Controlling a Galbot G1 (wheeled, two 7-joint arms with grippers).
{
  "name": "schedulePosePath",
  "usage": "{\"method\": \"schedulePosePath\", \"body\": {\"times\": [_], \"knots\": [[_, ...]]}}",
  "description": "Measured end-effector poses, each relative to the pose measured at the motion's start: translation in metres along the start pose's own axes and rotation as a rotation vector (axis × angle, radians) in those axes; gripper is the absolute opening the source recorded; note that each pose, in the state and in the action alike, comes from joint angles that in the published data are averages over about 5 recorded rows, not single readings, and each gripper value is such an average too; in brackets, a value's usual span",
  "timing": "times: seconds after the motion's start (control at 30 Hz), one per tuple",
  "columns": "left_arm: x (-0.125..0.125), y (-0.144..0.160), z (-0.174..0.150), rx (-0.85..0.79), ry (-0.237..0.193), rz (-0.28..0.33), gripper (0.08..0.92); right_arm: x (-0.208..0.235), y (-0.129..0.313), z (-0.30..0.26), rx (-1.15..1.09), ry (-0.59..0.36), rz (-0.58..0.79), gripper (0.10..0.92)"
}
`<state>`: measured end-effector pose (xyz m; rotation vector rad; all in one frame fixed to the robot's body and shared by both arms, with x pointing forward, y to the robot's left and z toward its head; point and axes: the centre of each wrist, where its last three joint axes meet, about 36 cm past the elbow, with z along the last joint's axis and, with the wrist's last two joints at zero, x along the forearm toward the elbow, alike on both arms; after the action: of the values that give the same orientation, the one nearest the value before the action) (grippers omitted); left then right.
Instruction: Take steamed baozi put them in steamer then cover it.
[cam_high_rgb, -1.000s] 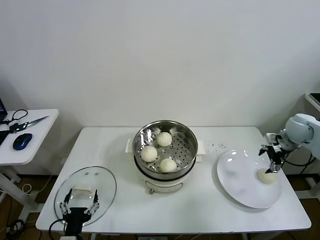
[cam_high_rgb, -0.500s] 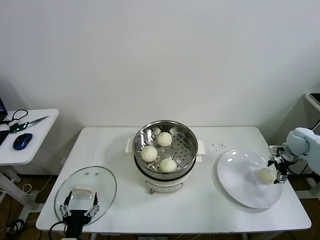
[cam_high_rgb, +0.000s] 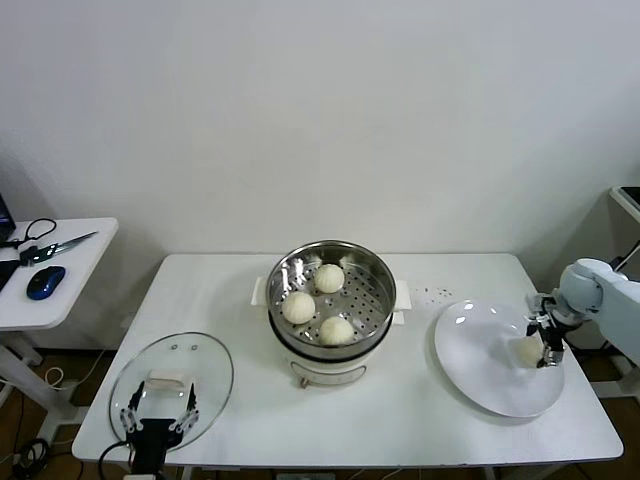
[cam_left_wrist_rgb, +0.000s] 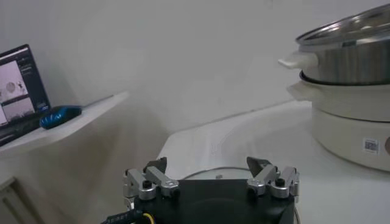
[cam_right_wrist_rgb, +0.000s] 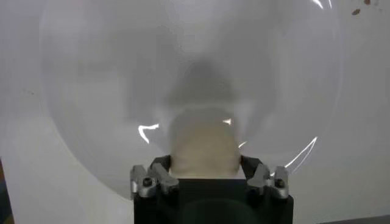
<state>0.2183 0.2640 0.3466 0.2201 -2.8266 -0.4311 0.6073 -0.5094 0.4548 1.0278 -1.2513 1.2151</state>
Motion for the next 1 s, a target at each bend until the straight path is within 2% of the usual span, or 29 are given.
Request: {"method": "schedulePosePath", "body": {"times": [0.23, 0.43, 0.67, 1.0], "knots": [[0.001, 0.000, 0.000, 0.001, -0.001, 0.001, 0.823, 0.006, 0.001, 0.005, -0.012, -0.010, 0.002, 0.676], [0.000, 0.000, -0.001, 0.002, -0.007, 0.009, 0.823, 0.034, -0.010, 0.000, -0.028, -0.054, 0.032, 0.670], [-0.002, -0.003, -0.004, 0.002, -0.020, 0.032, 0.823, 0.104, -0.045, -0.038, -0.015, -0.153, 0.101, 0.670], [-0.007, -0.017, -0.008, 0.009, -0.043, 0.073, 0.823, 0.226, -0.081, -0.141, 0.062, -0.288, 0.166, 0.674]]}}
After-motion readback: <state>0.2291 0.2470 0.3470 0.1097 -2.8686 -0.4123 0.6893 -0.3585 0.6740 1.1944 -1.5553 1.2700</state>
